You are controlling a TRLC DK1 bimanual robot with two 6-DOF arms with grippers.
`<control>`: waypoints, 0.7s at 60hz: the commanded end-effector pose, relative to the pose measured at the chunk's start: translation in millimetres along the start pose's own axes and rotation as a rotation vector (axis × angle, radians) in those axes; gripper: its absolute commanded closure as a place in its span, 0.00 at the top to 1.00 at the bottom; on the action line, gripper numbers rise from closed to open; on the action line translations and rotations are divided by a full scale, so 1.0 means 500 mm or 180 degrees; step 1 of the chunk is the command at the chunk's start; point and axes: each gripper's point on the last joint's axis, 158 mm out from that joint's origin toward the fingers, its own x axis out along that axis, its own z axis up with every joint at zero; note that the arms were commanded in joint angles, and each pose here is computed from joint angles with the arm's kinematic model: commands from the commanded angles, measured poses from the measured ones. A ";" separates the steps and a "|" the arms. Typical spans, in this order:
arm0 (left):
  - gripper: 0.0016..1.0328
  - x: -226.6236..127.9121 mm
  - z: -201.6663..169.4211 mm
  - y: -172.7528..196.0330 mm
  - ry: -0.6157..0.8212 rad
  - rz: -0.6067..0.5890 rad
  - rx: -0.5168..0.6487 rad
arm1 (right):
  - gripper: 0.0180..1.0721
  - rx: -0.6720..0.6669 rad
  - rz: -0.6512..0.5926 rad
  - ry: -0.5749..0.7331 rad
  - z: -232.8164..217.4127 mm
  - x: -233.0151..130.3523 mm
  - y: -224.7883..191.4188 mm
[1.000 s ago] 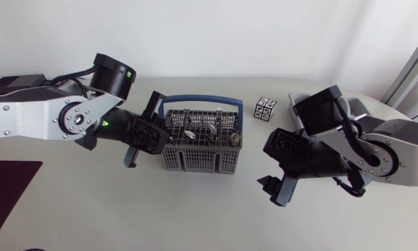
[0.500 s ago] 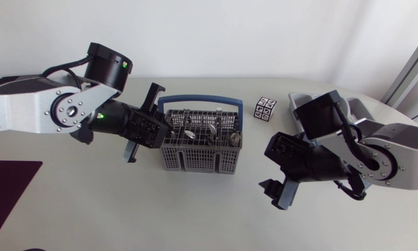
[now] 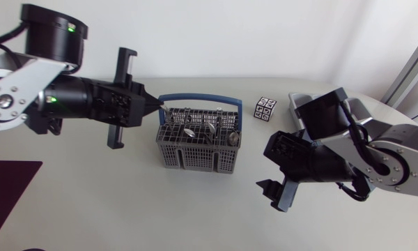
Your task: Transfer all utensils from the basket to the drawer tray.
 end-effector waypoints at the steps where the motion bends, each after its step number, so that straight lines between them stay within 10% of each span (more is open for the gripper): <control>1: 0.03 -0.042 0.019 0.027 -0.0059 0.0217 -0.0090 | 0.90 0.0032 0.0056 0.0054 -0.015 0.003 0.020; 15: 0.03 -0.092 0.036 0.039 -0.0093 0.0238 -0.0804 | 0.90 0.0082 -0.0072 -0.0110 0.010 -0.019 0.015; 42: 0.03 -0.026 0.080 0.045 0.0079 -0.0013 -0.3367 | 0.86 0.0169 -0.0496 -0.0829 0.152 -0.084 -0.011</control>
